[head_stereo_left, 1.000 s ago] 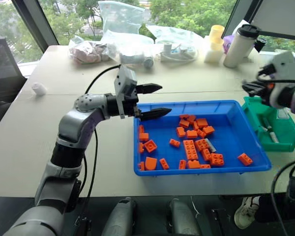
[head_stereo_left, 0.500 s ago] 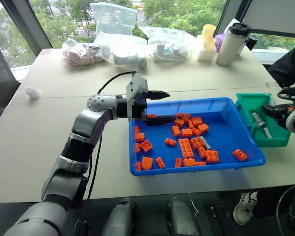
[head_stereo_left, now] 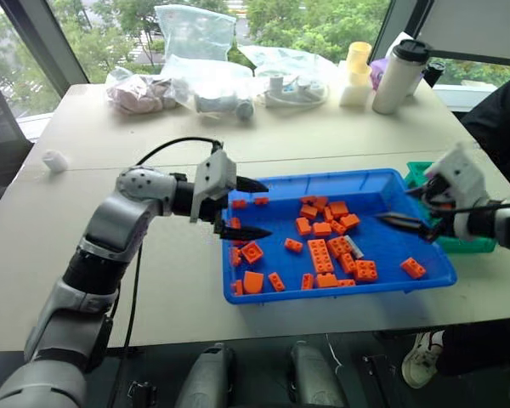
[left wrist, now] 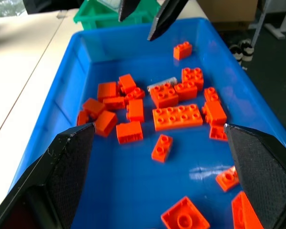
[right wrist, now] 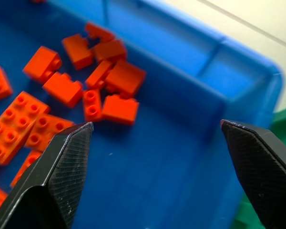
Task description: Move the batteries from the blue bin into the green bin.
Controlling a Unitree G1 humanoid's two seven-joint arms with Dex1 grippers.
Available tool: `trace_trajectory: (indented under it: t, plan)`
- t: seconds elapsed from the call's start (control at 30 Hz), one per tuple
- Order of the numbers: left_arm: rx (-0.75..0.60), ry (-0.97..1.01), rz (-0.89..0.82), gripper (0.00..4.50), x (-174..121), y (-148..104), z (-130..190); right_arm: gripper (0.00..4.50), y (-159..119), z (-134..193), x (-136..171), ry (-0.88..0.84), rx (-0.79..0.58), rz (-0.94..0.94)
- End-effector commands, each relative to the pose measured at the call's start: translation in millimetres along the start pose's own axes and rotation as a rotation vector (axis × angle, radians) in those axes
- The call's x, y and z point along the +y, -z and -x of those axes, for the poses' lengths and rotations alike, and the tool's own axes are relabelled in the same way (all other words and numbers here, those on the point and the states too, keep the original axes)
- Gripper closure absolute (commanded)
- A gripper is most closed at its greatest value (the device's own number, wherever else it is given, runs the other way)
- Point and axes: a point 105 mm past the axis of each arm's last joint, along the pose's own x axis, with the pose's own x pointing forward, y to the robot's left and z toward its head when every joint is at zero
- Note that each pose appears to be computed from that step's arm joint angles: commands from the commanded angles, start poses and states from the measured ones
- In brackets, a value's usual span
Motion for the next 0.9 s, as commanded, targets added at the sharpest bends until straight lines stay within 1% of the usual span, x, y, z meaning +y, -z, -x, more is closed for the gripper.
trace_trajectory:
  t: [0.03, 0.17, 0.37, 0.63, 0.67, 0.73, 0.83, 0.87, 0.9]
  plan:
    - [0.0, -0.001, -0.058, 0.0, -3.0, -9.4, 1.3, 0.08, 3.5, -7.5, 4.6, -0.016, 0.045, 0.054]
    - [-0.004, -0.039, -0.045, 0.0, -3.5, -7.5, 0.7, 0.08, 13.5, -25.2, 2.4, 0.006, 0.098, 0.035]
    - [-0.009, -0.056, -0.028, 0.0, -7.0, -7.0, 0.7, 0.08, 16.2, -30.9, 2.2, 0.001, 0.121, 0.033]
    - [-0.004, -0.059, -0.026, 0.0, -7.2, -6.3, 0.6, 0.08, 22.3, -41.4, 10.9, -0.027, 0.15, 0.055]
    - [-0.004, -0.059, -0.026, 0.0, -7.0, -6.3, 0.2, 0.32, 23.7, -43.0, 10.9, -0.025, 0.155, 0.058]
    - [-0.005, -0.058, -0.028, 0.0, -6.8, -6.5, -0.4, 0.93, 24.5, -45.8, 12.1, -0.03, 0.154, 0.054]
    - [-0.004, -0.055, -0.03, 0.0, -6.7, -6.4, -0.4, 2.5, 24.0, -48.0, 13.2, -0.035, 0.15, 0.057]
    - [-0.004, -0.054, -0.03, 0.0, -6.5, -6.3, -0.2, 2.93, 23.8, -48.4, 13.3, -0.035, 0.15, 0.059]
    - [-0.002, -0.053, -0.03, 0.0, -6.7, -6.3, -0.1, 3.54, 23.8, -48.3, 13.2, -0.035, 0.149, 0.059]
